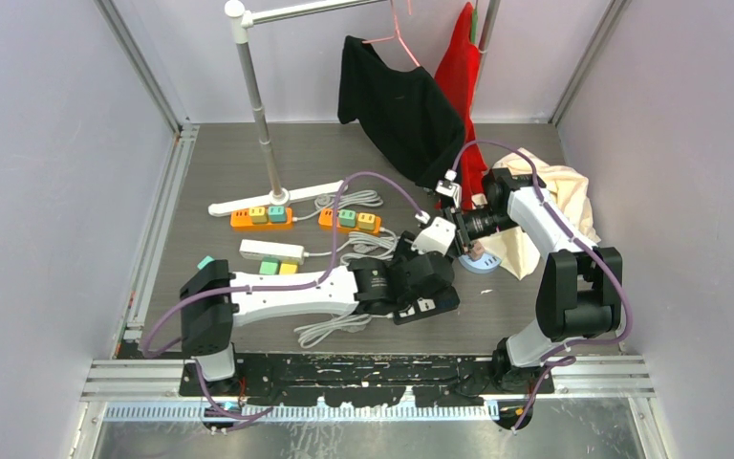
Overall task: Pull the plug off the socket
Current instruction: Place the plug at the center of the board.
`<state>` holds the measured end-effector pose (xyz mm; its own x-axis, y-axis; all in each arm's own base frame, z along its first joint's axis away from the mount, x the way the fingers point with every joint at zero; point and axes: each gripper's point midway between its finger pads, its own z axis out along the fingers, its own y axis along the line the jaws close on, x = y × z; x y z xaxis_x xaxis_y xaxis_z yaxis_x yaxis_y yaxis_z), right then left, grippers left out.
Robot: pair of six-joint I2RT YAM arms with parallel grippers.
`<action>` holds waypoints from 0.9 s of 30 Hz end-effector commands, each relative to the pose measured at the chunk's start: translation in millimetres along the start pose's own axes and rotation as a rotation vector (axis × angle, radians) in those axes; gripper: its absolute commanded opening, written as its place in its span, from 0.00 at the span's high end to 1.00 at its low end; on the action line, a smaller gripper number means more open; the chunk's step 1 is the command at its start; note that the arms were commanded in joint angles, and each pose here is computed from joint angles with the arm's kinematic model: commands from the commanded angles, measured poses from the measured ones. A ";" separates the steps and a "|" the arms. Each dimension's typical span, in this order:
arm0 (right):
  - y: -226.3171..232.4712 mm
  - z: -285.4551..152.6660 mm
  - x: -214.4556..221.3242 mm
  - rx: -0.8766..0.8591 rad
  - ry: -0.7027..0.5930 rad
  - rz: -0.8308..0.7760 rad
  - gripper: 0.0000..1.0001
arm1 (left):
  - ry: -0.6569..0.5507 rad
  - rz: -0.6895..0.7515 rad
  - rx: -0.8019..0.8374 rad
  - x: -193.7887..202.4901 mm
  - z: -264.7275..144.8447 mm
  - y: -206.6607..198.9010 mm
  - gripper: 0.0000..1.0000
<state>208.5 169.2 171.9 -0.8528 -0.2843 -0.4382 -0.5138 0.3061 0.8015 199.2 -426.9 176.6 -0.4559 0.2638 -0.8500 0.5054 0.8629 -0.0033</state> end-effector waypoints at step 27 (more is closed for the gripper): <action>22.0 -6.2 7.2 -0.058 -0.006 -0.196 0.25 | -0.065 -0.019 -0.311 37.0 -24.9 110.0 1.00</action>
<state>193.6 166.0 173.5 -0.7807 -0.3413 -0.5235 -0.6096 0.2314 0.7582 201.3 -345.4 131.8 -0.4731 0.3319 -0.8161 0.4200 0.8992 0.1223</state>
